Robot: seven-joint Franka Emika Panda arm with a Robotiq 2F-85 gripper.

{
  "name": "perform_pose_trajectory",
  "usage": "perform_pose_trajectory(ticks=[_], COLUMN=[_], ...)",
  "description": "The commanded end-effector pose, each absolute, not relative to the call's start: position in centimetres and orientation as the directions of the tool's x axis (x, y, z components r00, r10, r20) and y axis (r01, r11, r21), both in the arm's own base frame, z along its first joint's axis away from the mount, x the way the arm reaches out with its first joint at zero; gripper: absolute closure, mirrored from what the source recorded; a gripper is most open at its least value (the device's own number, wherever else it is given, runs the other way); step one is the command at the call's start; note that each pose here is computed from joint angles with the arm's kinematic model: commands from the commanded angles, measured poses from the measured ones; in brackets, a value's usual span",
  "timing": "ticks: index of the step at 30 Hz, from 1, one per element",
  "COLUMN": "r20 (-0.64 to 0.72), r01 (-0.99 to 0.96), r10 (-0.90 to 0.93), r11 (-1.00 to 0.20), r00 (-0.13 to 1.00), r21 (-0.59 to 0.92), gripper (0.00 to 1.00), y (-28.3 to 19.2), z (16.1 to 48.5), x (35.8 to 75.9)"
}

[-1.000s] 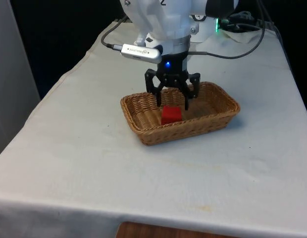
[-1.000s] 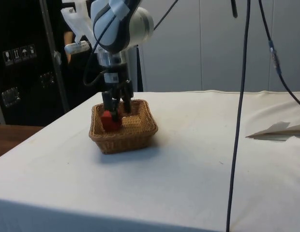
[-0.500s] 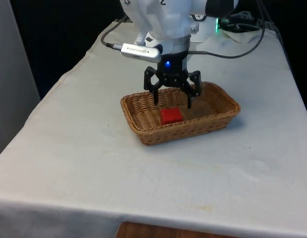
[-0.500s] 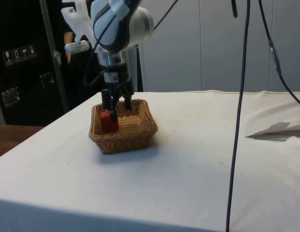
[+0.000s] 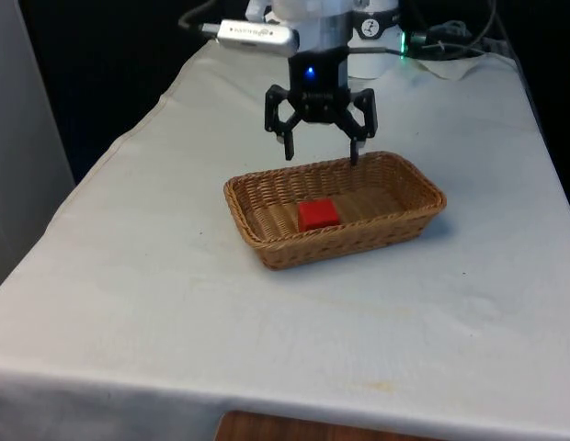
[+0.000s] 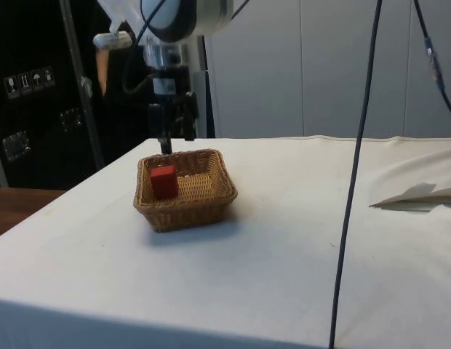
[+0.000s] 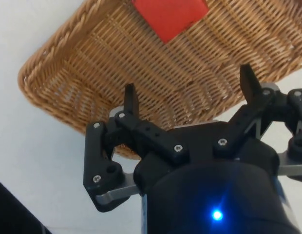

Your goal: Pick up the cube and place it into the basket.

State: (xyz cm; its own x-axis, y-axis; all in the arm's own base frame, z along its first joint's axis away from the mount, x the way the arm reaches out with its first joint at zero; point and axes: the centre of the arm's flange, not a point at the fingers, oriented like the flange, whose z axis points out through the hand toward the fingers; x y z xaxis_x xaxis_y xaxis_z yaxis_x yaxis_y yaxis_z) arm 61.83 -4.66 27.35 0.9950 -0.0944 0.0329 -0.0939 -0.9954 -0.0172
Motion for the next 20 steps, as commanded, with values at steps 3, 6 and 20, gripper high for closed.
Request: perform_pose_trajectory(ticks=[3, 6, 20], r20=[0.035, 0.04, 0.064], r01=[-0.095, -0.093, -0.079], r10=[-0.095, -0.094, -0.081], r11=[-0.995, -0.996, -0.996], r00=[0.995, 0.995, 0.995], r21=[-0.012, -0.014, -0.03], gripper=[0.0, 0.0, 0.0], y=[-4.7, -4.7, -4.7], z=[28.5, 29.5, 33.5], x=[61.7, 61.7, 61.4])
